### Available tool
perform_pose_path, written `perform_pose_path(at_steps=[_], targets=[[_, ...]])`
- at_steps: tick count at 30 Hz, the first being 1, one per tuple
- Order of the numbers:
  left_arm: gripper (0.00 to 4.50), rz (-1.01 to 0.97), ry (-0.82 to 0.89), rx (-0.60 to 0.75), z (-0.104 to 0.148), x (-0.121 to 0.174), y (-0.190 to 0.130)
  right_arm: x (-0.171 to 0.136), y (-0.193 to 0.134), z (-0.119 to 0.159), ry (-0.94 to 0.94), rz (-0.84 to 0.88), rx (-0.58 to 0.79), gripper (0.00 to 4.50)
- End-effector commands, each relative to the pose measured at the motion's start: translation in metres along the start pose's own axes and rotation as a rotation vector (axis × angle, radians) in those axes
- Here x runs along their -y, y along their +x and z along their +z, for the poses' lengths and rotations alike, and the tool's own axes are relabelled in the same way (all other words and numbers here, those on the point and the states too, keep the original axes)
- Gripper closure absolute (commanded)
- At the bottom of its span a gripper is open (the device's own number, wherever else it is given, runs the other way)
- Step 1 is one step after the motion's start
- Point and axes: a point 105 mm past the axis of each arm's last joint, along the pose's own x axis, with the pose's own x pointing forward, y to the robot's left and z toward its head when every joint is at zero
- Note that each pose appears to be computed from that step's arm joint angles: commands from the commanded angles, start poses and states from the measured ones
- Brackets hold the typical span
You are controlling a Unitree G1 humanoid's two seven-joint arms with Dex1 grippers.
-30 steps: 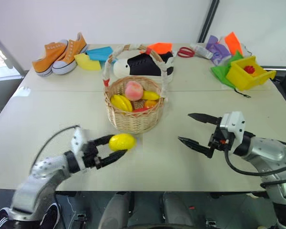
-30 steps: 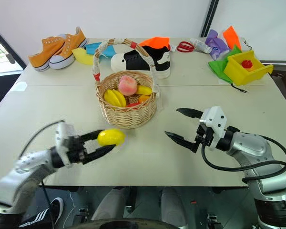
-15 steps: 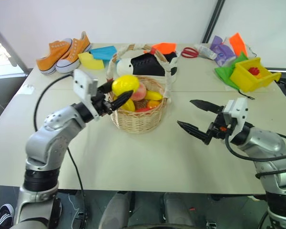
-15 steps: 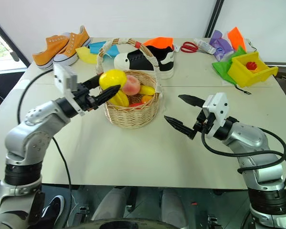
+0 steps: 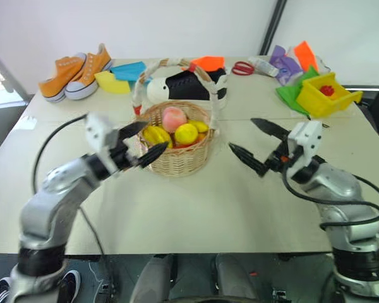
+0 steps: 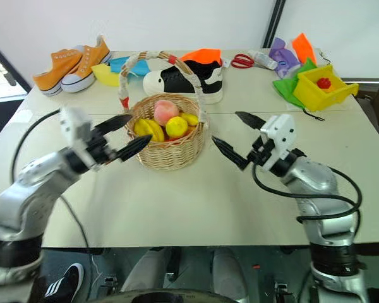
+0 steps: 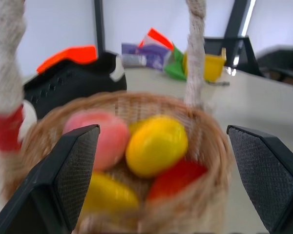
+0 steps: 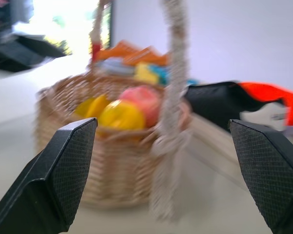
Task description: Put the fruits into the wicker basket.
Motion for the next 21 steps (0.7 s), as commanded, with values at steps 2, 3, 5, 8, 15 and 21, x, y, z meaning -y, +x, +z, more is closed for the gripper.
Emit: perform_pose_path(at_steps=[2, 3, 5, 8, 15, 21], targets=[[0.03, -0.004, 0.048, 0.009, 0.004, -0.004, -0.058, -0.013, 0.028, 0.013, -0.033, -0.037, 0.058, 0.00], [0.03, 0.018, 0.051, -0.012, -0.001, -0.008, -0.068, -0.016, 0.033, 0.013, -0.030, -0.034, 0.057, 0.00], [0.03, 0.087, 0.042, -0.037, -0.010, -0.019, -0.091, -0.019, 0.042, 0.011, -0.022, -0.037, 0.061, 0.00], [0.03, 0.177, 0.044, -0.037, -0.017, -0.029, -0.113, -0.017, 0.057, 0.005, -0.008, -0.063, 0.042, 0.00], [0.03, 0.224, 0.063, -0.014, -0.024, -0.020, -0.120, -0.008, 0.085, 0.001, -0.044, -0.137, 0.017, 0.00], [0.00, 0.225, 0.079, 0.001, -0.021, -0.017, -0.115, 0.001, 0.087, -0.009, -0.042, -0.163, -0.019, 0.88]])
